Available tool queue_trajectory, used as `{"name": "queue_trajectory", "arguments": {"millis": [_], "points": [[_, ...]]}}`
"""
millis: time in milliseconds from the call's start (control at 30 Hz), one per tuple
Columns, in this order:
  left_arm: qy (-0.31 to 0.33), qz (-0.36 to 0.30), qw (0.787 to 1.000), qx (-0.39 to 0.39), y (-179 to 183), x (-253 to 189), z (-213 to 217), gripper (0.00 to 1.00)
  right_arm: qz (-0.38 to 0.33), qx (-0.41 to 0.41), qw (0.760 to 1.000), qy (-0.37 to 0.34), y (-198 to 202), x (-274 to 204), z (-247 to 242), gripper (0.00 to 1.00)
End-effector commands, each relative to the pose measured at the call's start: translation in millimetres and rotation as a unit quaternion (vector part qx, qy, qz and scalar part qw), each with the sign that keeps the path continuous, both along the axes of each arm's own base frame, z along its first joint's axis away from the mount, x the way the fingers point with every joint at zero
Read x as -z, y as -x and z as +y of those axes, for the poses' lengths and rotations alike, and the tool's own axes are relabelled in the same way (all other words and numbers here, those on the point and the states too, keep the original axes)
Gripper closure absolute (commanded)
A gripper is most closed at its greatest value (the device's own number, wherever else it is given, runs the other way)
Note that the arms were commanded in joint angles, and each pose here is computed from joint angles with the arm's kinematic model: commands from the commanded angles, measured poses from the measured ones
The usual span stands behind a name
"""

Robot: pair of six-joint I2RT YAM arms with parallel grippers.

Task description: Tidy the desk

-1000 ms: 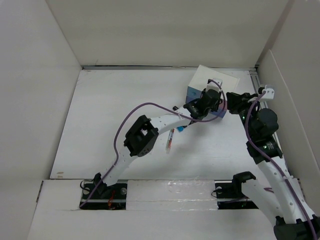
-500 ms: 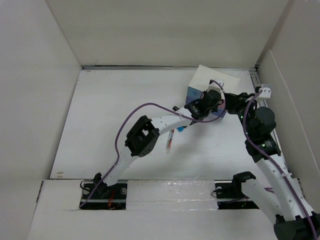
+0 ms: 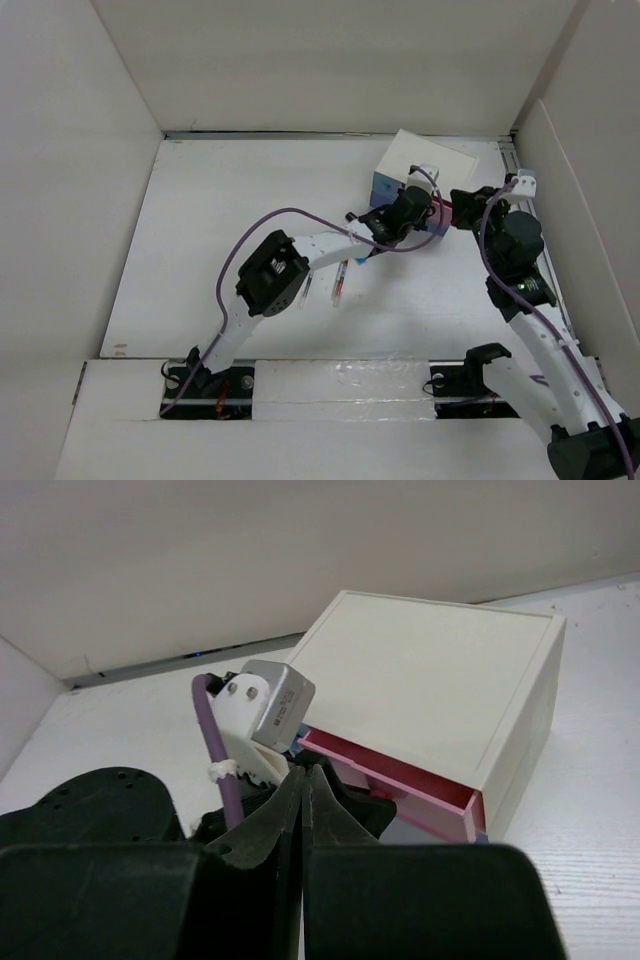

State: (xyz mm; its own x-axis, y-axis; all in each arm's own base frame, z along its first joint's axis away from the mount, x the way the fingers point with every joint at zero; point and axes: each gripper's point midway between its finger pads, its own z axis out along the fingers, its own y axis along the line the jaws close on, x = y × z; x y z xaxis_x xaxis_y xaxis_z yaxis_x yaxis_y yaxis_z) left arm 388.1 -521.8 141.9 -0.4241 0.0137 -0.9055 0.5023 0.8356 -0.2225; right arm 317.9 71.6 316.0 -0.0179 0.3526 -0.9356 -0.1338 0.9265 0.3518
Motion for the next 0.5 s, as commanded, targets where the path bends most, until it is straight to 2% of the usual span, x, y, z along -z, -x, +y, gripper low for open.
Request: {"name": "queue_trajectory", "arguments": {"millis": [0, 467], "points": [[0.043, -0.023, 0.999, 0.002, 5.6, -54.8, 8.8, 1.0, -0.01, 0.013, 1.0, -0.002, -3.8, -1.0, -4.6, 1.0], [0.033, -0.012, 0.999, 0.019, 32.0, -46.1, 23.4, 1.0, 0.068, 0.018, 0.997, 0.011, -30.9, 60.5, -3.0, 1.0]]}}
